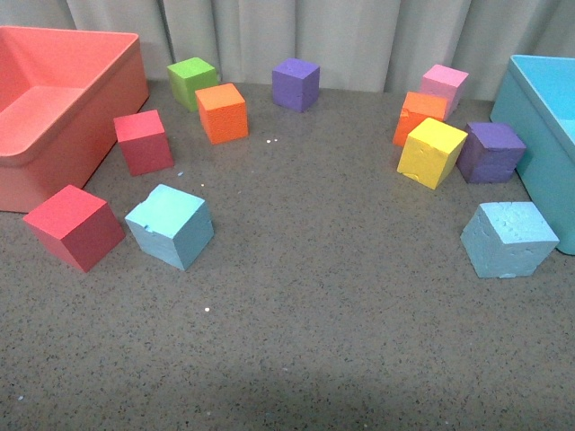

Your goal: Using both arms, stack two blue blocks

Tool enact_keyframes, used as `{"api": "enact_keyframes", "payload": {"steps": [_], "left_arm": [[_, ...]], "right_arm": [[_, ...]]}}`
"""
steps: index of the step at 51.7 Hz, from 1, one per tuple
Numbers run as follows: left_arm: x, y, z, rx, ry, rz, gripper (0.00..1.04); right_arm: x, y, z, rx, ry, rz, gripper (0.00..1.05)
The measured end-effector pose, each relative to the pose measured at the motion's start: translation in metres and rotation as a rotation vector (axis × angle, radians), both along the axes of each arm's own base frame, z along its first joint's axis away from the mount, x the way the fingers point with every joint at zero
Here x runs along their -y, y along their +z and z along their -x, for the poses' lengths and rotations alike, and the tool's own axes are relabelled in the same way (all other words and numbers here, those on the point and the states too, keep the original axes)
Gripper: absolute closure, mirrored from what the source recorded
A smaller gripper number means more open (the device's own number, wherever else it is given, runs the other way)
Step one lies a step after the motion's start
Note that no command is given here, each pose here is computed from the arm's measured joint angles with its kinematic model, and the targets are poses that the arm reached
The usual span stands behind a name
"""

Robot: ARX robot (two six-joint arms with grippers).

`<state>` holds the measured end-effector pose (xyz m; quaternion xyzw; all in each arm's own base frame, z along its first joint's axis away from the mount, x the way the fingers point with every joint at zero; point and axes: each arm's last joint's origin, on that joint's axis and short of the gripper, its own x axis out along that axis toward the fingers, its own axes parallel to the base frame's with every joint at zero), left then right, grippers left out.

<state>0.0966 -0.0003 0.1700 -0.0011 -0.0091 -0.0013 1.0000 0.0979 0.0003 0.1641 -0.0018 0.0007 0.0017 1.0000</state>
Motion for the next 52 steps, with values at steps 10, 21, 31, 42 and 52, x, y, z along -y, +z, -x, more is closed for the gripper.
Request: {"api": "enact_keyframes", "payload": {"steps": [10,21,31,42,52], "left_arm": [[0.0,0.0,0.0,0.0,0.0,0.0,0.07],[0.0,0.0,0.0,0.0,0.0,0.0,0.07],[0.0,0.0,0.0,0.0,0.0,0.0,0.07],[0.0,0.0,0.0,0.0,0.0,0.0,0.07],[0.0,0.0,0.0,0.0,0.0,0.0,0.07]], "right_arm": [[0.0,0.0,0.0,0.0,0.0,0.0,0.09],[0.0,0.0,0.0,0.0,0.0,0.0,0.09],[0.0,0.0,0.0,0.0,0.0,0.0,0.09],[0.0,0.0,0.0,0.0,0.0,0.0,0.09],[0.0,0.0,0.0,0.0,0.0,0.0,0.09]]}}
